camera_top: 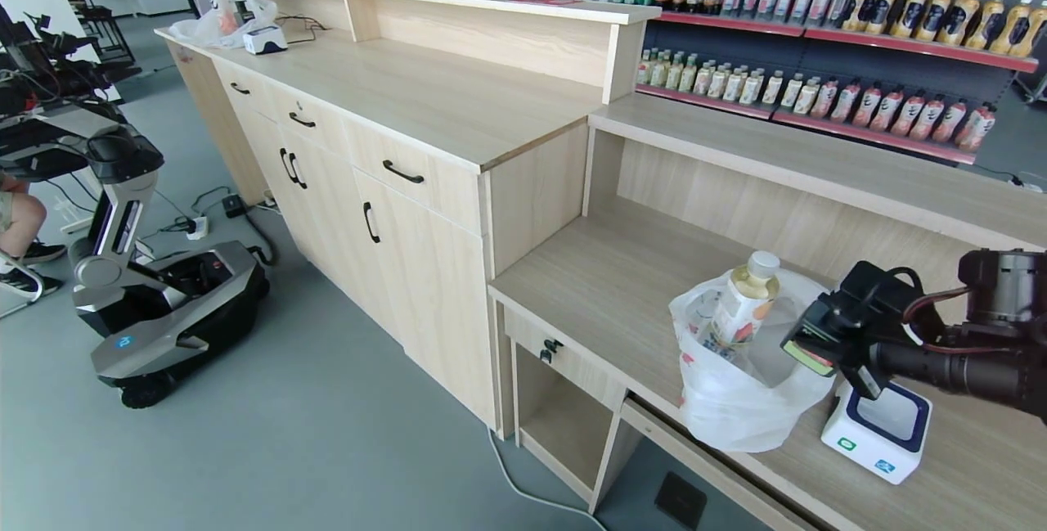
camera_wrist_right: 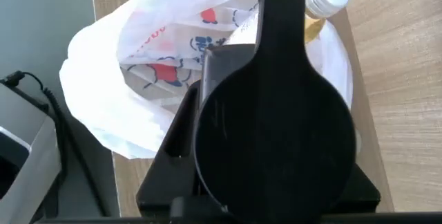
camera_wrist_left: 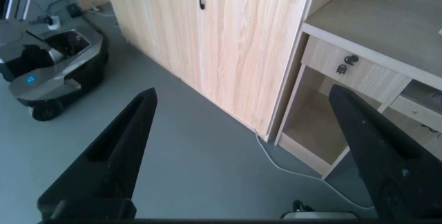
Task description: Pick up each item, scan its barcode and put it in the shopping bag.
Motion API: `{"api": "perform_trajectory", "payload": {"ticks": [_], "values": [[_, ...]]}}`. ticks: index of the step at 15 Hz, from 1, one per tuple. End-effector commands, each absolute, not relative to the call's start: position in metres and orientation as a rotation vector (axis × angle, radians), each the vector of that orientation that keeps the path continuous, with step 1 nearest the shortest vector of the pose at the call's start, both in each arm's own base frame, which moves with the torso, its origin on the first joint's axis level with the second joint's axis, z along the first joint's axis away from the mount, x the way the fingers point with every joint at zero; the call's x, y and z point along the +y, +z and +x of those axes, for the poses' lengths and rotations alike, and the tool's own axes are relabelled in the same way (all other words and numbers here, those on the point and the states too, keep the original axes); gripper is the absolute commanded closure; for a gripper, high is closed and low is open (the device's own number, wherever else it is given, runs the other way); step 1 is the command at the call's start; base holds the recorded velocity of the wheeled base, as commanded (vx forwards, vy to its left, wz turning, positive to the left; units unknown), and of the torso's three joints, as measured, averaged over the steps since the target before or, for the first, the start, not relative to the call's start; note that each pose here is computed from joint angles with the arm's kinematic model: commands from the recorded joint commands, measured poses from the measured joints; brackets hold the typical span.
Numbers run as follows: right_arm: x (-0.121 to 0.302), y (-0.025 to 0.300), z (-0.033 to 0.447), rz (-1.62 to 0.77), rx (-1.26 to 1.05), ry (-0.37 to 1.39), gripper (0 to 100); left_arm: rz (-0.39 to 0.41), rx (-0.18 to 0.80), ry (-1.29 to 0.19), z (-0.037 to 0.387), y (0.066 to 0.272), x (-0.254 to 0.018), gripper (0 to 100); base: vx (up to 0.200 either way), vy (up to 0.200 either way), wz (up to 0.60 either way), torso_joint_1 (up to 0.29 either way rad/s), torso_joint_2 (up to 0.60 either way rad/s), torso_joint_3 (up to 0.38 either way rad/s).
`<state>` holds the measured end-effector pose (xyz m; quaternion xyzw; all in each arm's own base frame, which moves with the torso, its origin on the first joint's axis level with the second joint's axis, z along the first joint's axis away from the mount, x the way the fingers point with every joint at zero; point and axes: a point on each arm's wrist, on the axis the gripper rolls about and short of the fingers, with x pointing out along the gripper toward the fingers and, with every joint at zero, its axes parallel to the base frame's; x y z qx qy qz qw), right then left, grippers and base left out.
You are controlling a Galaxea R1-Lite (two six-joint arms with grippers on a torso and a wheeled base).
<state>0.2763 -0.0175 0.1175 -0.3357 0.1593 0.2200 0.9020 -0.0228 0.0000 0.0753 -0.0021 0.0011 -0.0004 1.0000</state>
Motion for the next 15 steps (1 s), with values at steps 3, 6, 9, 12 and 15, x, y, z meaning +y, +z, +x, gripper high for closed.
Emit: {"api": "perform_trajectory", "payload": {"ticks": [3, 6, 9, 12, 15], "values": [[0.010, 0.074, 0.316, -0.585, 0.387, 0.554, 100, -0.005, 0.002, 0.000, -0.023, 0.075, 0.000, 0, 0.000, 0.000, 0.00, 0.000, 0.00, 0.000], [0.032, 0.056, 0.348, -0.513, 0.353, 0.581, 100, -0.005, 0.002, 0.000, -0.023, 0.075, 0.000, 0, 0.000, 0.000, 0.00, 0.000, 0.00, 0.000], [0.041, 0.031, 0.362, -0.495, 0.357, 0.596, 100, -0.005, 0.002, 0.000, -0.023, 0.075, 0.000, 0, 0.000, 0.000, 0.00, 0.000, 0.00, 0.000], [0.039, 0.017, 0.365, -0.487, 0.393, 0.592, 100, -0.005, 0.002, 0.002, -0.023, 0.075, 0.000, 0, 0.000, 0.000, 0.00, 0.000, 0.00, 0.000], [0.035, 0.011, 0.367, -0.485, 0.408, 0.579, 100, -0.005, 0.002, 0.002, -0.023, 0.075, 0.000, 0, 0.000, 0.000, 0.00, 0.000, 0.00, 0.000]]}}
